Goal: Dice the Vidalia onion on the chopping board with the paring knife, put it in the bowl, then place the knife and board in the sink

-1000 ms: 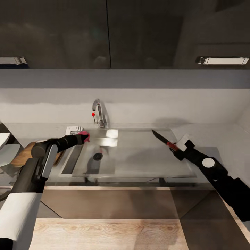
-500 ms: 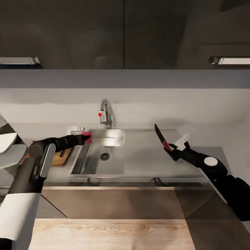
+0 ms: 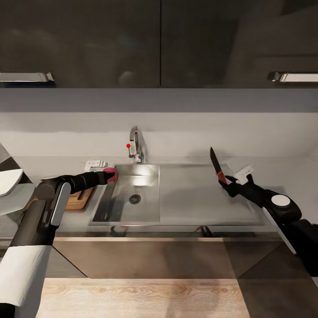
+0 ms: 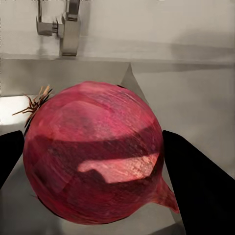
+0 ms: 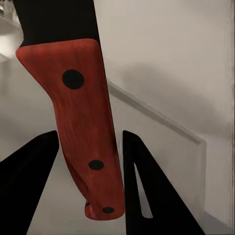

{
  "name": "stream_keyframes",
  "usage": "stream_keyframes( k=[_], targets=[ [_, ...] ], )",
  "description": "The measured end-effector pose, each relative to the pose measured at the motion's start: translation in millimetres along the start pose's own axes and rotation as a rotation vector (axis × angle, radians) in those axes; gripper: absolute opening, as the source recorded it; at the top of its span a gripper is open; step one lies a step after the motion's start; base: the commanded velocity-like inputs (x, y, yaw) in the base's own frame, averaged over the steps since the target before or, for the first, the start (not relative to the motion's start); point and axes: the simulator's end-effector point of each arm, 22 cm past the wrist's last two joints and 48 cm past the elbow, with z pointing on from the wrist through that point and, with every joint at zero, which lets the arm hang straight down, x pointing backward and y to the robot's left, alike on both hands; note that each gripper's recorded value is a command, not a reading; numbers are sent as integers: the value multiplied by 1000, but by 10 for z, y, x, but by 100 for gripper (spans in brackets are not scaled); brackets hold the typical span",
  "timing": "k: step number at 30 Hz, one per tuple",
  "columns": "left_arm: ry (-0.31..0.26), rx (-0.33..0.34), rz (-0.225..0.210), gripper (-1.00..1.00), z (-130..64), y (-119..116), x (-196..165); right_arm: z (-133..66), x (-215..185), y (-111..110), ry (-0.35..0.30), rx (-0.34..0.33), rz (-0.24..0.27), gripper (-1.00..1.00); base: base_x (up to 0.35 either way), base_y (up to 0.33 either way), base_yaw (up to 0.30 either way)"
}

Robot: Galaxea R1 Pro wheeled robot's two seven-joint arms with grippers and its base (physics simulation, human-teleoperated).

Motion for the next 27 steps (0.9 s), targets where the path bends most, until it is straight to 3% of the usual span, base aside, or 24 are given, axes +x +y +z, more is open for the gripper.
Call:
stream_keyframes(
  k=[4,7,9,12,17,27],
  targets=[
    [0,-1,0,-100,-2,2,-3,-58,-32,-248,-12,50,26,-100,0,244,0],
    [0,0,0,-100,0,1,-1,-64,-35,-271,-14,54,29,-100,0,275,0],
    [3,0,-1,-100,4,3,11,-163,-40,-597,-20,120,67,-100,0,264,0],
    [3,-1,-1,-100,5,4,13,-237,-3,-781,-9,148,103,-100,0,221,0],
    [4,-1,-2,-100,7,6,15,-271,32,-713,6,78,136,-100,0,199,0],
    [7,-1,-4,-100,11,8,29,-276,27,-696,4,67,137,-100,16,171,0]
  ],
)
